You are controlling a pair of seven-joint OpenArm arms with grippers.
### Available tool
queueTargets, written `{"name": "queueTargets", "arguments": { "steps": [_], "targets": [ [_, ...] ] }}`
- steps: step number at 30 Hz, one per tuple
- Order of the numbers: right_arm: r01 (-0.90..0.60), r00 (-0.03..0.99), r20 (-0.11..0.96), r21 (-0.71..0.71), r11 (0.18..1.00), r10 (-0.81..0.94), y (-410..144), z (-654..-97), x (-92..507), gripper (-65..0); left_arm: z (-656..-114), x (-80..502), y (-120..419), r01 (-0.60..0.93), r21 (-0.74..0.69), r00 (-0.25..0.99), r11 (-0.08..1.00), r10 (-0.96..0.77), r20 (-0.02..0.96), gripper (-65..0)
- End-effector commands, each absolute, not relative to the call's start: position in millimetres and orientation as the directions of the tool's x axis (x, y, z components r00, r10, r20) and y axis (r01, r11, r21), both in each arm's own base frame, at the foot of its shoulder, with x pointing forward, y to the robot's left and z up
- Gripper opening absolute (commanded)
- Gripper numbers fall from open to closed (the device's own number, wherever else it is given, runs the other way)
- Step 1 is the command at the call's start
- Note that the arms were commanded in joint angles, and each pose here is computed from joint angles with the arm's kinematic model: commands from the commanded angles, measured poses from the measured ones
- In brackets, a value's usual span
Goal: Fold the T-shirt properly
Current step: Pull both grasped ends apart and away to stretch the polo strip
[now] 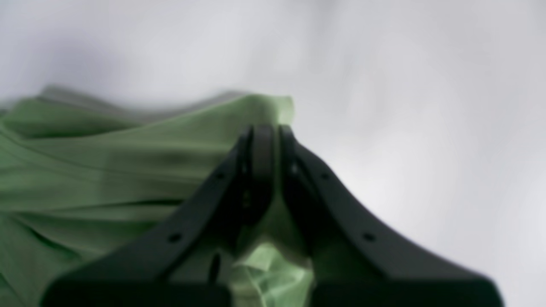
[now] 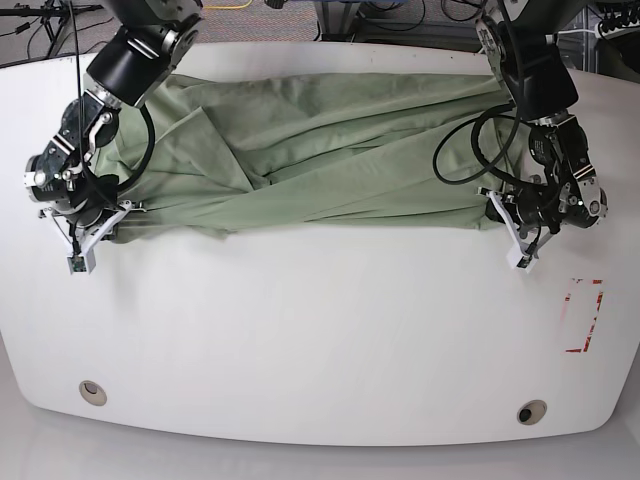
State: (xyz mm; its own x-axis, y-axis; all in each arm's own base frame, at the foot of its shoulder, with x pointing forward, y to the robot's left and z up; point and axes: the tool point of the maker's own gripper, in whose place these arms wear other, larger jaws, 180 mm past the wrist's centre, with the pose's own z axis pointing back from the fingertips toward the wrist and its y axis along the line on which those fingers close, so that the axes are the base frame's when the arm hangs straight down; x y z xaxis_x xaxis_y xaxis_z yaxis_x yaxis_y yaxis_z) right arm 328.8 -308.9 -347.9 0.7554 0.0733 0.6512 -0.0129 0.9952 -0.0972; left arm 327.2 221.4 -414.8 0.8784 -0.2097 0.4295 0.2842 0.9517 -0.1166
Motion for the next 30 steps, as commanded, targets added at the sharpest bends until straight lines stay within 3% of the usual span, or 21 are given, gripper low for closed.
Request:
{"name": "queueTargets", "arguments": {
  "steps": [1,15,30],
  "targets": [
    [-0.005,0.727,0.676,-0.172,0.985,0.121,-313,-318,328,-65.0,-410,328,236,0.280,-0.072,0.883,0.957,-0.227,0.410,-59.0],
    [0.003,0.801,0.574,-0.284,0.959,0.168,-299,-304,269,-65.0,-415,320,240,0.276,-0.070,0.891,0.959,-0.228,0.393,-58.9],
    [-0.077,0.845,0.510,-0.179,0.981,0.159,-282,-339,226,-65.0,-416,320,241,0.276,-0.070,0.891,0.959,-0.227,0.393,-58.7]
  ]
}}
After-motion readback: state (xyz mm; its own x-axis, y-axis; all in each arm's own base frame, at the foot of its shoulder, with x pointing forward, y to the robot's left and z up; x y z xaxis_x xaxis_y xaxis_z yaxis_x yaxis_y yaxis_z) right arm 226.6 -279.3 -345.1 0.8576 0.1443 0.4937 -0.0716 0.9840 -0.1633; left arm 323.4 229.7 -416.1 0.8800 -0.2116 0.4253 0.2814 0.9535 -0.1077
